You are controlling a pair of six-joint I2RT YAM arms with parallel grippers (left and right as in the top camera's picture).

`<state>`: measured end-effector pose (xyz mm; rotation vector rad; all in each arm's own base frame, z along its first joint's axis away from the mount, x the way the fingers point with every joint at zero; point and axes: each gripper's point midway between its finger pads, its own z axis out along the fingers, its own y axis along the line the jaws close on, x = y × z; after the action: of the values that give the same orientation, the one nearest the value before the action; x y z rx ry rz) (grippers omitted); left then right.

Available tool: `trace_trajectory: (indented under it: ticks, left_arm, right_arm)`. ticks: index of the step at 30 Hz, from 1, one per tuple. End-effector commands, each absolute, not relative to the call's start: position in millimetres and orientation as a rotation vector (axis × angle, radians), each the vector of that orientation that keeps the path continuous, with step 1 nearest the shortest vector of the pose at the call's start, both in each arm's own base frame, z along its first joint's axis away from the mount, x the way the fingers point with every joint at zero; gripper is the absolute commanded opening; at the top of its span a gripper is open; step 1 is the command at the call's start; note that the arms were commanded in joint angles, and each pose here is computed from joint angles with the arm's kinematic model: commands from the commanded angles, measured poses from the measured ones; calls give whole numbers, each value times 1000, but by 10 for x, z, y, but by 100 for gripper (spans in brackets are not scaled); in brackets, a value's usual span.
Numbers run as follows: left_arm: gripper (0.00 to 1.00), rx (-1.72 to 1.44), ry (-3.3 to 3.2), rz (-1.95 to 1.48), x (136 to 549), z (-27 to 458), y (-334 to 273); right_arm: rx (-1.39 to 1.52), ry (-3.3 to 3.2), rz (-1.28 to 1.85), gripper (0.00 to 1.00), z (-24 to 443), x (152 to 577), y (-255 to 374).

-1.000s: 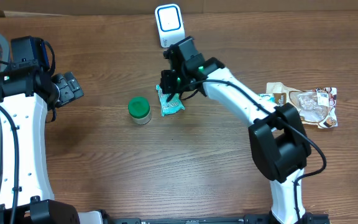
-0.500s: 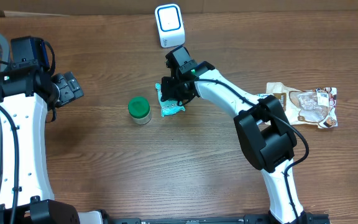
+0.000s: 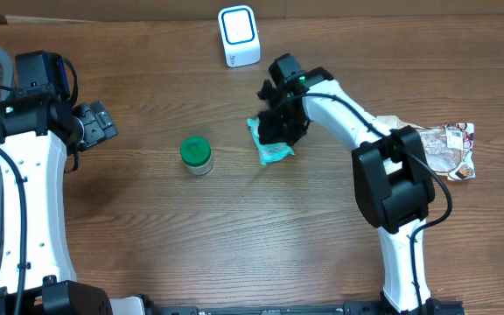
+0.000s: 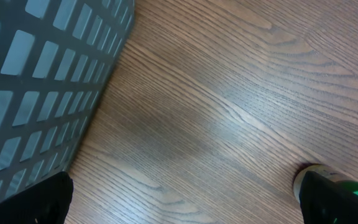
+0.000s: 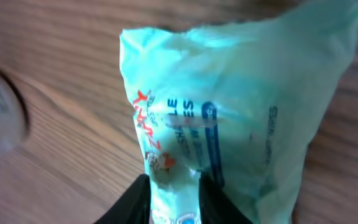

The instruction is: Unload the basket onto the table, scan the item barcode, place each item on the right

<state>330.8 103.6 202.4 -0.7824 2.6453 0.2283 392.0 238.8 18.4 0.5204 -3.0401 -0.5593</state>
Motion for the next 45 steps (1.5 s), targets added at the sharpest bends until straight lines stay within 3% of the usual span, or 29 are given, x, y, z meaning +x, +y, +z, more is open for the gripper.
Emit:
trace_trajectory:
  ticks: [1,3,6,10,14,20,27,34,36,41,45]
  left_arm:
    - [100,-753,2651,226,3317,2031,1024]
    - [100,-753,2651,226,3317,2031,1023]
    - [99,-753,2651,226,3317,2031,1024]
    - [99,-753,2651,226,3317,2031,1024]
    - [100,-753,2651,226,3317,2031,1023]
    - [100,-753,2651,226,3317,2031,1024]
    - [100,-753,2650,226,3316,2032,1024]
    - [100,-753,2651,226,3316,2031,1022]
    - [99,-753,2651,226,3317,2031,1024]
    - [99,-753,2651,226,3317,2031,1024]
    - [100,-753,2651,226,3317,2031,1024]
  right_arm:
    - [741,-2967,-394,29,43,3928,2159]
    - [699,-3020,-356,28,241,4075,2136]
    - [268,-3207,-153,11,470,4450,1864]
    - [-117,-3284,-69,7,462,4666,1627]
    - [-176,-3306,-119,8,377,4736,1662]
    - [43,-3303,-295,11,128,4677,1999]
    - [673,-3103,-571,11,81,4199,2595]
    - [782,-3034,-661,12,298,4084,2791]
    - [772,-3032,-680,13,412,4102,2784]
    - [618,-3062,-664,30,910,4207,2501]
    - [440,-3009,-614,48,984,4138,2089]
